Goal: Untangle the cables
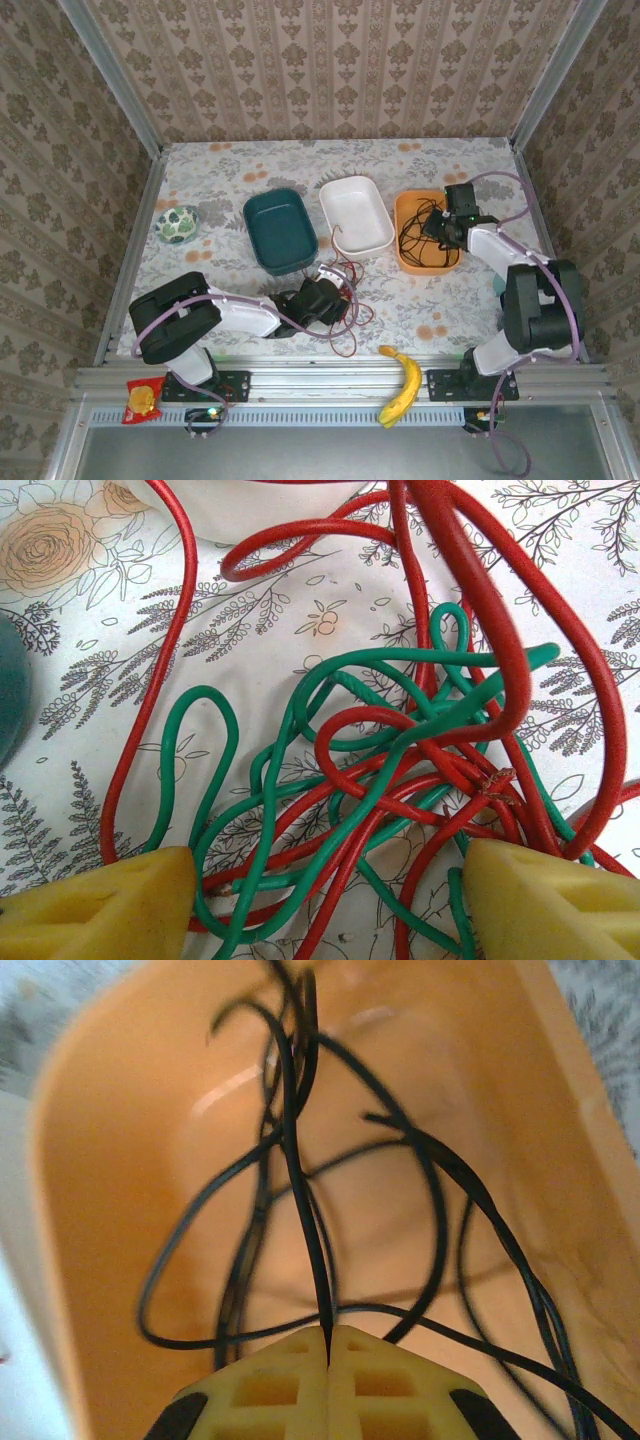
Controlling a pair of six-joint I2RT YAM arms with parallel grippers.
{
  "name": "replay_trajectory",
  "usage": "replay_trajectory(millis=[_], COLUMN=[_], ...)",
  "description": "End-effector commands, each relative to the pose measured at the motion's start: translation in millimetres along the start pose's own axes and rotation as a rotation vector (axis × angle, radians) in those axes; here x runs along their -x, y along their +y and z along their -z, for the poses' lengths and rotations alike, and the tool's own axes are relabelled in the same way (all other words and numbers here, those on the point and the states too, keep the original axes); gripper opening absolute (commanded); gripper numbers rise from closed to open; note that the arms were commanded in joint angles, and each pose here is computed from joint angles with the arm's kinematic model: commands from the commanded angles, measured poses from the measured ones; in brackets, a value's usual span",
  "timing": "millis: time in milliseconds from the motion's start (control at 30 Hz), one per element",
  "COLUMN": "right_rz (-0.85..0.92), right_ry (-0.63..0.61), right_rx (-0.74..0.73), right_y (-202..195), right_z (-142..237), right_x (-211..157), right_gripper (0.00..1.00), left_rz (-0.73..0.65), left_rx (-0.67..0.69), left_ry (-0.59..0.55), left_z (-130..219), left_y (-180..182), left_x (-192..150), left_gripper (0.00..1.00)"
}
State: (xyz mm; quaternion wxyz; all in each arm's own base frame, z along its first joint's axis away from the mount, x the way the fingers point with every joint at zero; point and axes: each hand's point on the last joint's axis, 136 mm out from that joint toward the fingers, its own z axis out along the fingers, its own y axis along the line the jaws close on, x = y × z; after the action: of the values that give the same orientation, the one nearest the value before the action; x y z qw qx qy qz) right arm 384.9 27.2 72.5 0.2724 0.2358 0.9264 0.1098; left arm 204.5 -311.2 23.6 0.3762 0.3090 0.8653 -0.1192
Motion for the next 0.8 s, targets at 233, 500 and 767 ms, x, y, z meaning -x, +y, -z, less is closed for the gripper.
replay_trajectory(millis=[233, 500, 767], right_rz=[-0.043, 0.028, 0.289], right_ry=[0.114, -0.123, -0.199], right_rx=[-0.062, 0.032, 0.163], right_y=[-15, 15, 75], right_z=[-20, 41, 89], right_x=[-26, 17, -6], right_gripper=[0.1, 0.44, 0.48], left_rz=[-0.089, -0.102, -0.03], left_rx=[0.032, 0.016, -0.05], left_ry=[0.209, 0.119, 0.018], left_z=[-3, 4, 19], left_y=[11, 9, 16], left_x=[-62, -34, -5], left_gripper=[0.73, 0.73, 0.73])
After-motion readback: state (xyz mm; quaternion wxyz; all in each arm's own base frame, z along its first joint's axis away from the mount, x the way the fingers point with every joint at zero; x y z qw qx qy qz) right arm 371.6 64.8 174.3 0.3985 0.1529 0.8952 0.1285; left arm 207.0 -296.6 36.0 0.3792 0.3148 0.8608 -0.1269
